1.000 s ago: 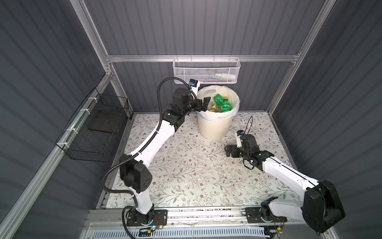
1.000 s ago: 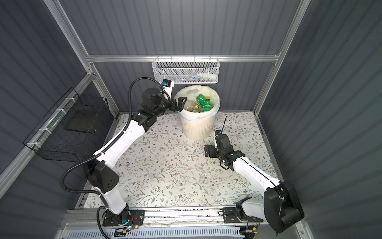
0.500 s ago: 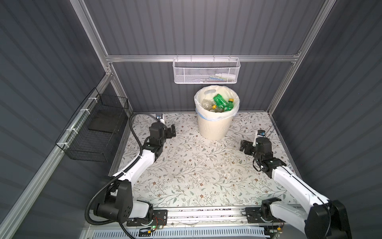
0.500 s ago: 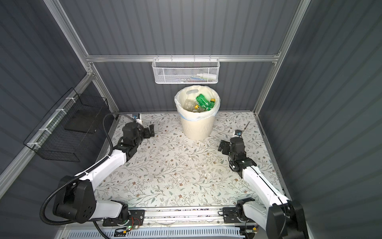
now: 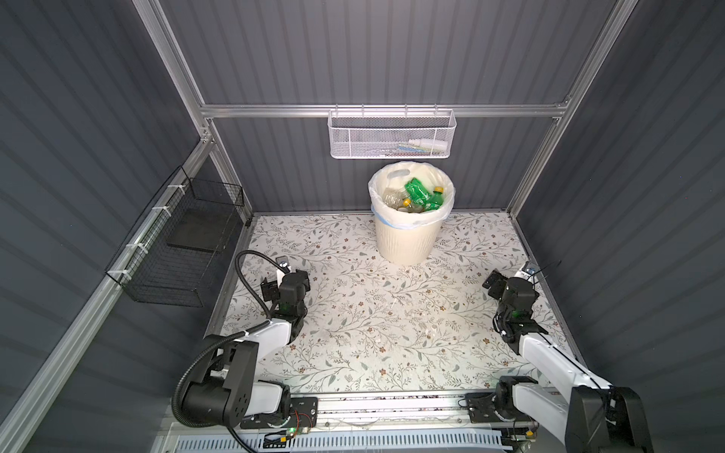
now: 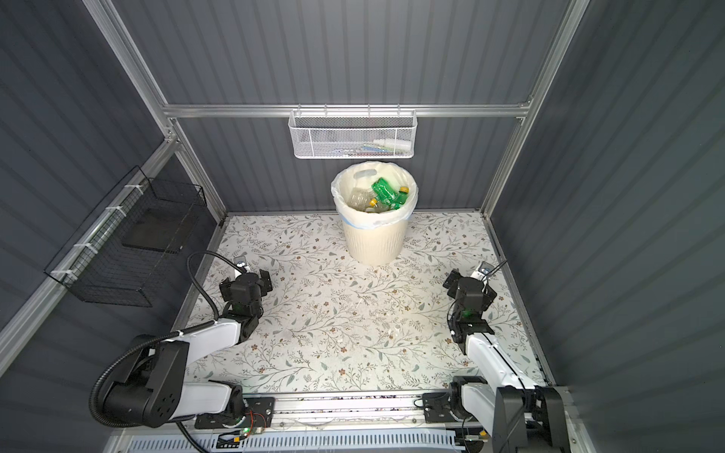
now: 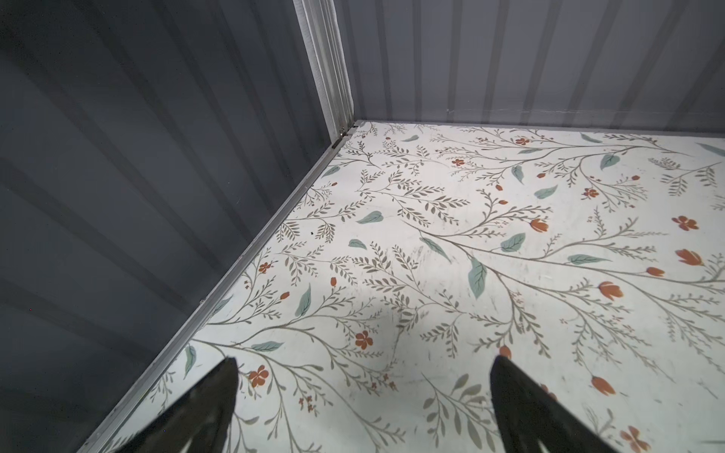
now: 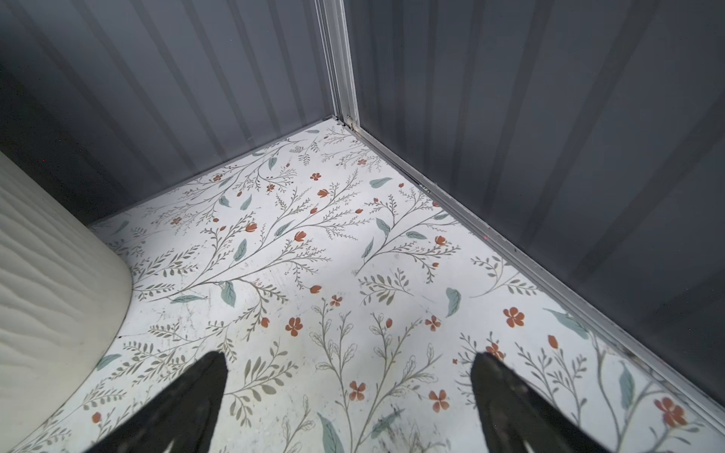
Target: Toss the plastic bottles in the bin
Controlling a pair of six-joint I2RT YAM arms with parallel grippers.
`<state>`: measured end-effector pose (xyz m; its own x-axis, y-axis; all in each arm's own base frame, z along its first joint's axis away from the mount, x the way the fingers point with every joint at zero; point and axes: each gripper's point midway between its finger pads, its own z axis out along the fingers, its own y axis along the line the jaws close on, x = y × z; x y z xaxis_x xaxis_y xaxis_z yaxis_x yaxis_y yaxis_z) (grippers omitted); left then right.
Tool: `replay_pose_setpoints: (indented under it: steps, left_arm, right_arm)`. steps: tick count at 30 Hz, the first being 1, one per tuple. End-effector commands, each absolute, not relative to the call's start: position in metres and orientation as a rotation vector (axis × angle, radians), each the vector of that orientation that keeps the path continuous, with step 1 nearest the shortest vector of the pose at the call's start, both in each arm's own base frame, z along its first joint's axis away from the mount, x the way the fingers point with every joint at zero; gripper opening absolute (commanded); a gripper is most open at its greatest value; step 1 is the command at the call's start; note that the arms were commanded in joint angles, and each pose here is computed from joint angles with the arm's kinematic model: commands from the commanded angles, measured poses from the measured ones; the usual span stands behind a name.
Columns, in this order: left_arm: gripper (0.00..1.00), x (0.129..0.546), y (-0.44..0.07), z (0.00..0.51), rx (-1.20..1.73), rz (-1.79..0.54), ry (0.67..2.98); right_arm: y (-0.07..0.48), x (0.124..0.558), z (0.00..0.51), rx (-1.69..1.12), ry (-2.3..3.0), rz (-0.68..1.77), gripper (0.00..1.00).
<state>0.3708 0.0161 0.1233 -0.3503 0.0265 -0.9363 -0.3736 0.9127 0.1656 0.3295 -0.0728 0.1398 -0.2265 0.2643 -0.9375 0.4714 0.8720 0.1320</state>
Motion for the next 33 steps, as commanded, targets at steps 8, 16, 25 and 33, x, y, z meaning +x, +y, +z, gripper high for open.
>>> replay_pose_setpoints:
  steps: [8, 16, 25, 33]
  left_arm:
    - [1.00, 0.389, 0.017, 0.100, -0.203, 0.424, 1.791]
    - [1.00, 0.405, 0.010, 0.079, -0.130, 0.325, 1.867]
    - [1.00, 0.411, 0.006, 0.067, -0.096, 0.260, 1.955]
    - [1.00, 0.411, 0.007, 0.068, -0.098, 0.261, 1.944]
  right_arm:
    - [-0.056, 0.361, 0.146, 0.317, 1.704, -0.182, 0.99]
    - [-0.038, 0.373, 0.125, 0.203, 1.733, -0.114, 0.99]
    - [-0.040, 0.382, 0.121, 0.210, 1.782, -0.108, 0.99]
    - [-0.040, 0.382, 0.121, 0.210, 1.784, -0.108, 0.99]
